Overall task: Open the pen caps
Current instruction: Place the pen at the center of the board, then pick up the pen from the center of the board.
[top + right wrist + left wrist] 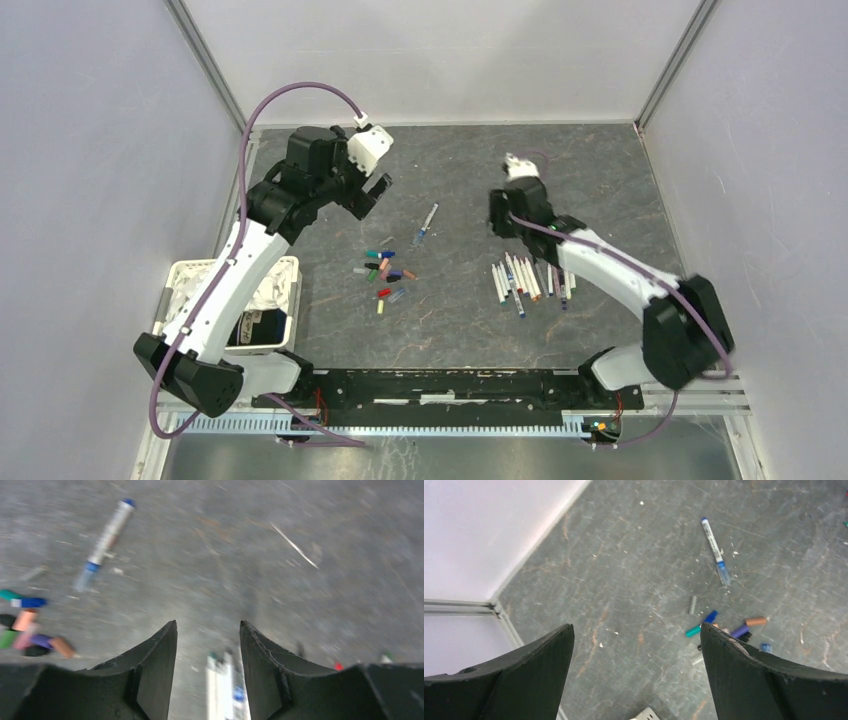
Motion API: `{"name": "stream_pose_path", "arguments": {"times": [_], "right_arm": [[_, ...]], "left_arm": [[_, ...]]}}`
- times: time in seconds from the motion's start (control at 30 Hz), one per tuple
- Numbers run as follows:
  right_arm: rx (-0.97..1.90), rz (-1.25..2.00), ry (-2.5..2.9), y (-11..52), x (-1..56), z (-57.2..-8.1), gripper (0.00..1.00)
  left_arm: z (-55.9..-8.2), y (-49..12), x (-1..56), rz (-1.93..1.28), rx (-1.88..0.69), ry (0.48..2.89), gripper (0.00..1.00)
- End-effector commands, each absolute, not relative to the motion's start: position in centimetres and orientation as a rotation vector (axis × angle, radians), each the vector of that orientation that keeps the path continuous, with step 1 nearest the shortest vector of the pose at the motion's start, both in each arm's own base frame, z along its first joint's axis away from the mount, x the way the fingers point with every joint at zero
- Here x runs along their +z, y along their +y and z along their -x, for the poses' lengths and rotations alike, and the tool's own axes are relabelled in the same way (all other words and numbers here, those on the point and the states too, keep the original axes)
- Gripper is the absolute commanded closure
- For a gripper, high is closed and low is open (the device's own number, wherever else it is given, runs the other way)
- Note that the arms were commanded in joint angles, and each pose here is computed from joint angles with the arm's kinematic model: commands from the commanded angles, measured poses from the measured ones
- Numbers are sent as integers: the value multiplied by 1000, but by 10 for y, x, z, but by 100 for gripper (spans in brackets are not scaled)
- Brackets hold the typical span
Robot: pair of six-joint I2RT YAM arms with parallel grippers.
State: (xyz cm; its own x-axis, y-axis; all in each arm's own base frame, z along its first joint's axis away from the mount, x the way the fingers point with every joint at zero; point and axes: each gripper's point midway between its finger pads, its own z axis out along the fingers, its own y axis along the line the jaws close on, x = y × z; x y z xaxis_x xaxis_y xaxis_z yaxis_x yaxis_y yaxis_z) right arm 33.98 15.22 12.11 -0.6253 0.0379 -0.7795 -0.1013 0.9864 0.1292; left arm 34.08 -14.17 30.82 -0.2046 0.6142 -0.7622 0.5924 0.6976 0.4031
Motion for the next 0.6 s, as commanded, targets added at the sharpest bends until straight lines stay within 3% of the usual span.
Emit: {"name": "stream_pose_path", "arguments": {"times": [0.0, 0.3, 0.57], "right_arm": [[264, 121, 2222, 219, 141, -371, 45], [242, 96, 2361, 304, 87, -422, 42], [190, 25, 2396, 325, 54, -441, 48]], "left_arm": [[-325, -146, 284, -883, -104, 1976, 0], [-307, -138, 255, -844, -191, 2045, 0], [-301, -131, 244, -853, -179, 2068, 0]]}}
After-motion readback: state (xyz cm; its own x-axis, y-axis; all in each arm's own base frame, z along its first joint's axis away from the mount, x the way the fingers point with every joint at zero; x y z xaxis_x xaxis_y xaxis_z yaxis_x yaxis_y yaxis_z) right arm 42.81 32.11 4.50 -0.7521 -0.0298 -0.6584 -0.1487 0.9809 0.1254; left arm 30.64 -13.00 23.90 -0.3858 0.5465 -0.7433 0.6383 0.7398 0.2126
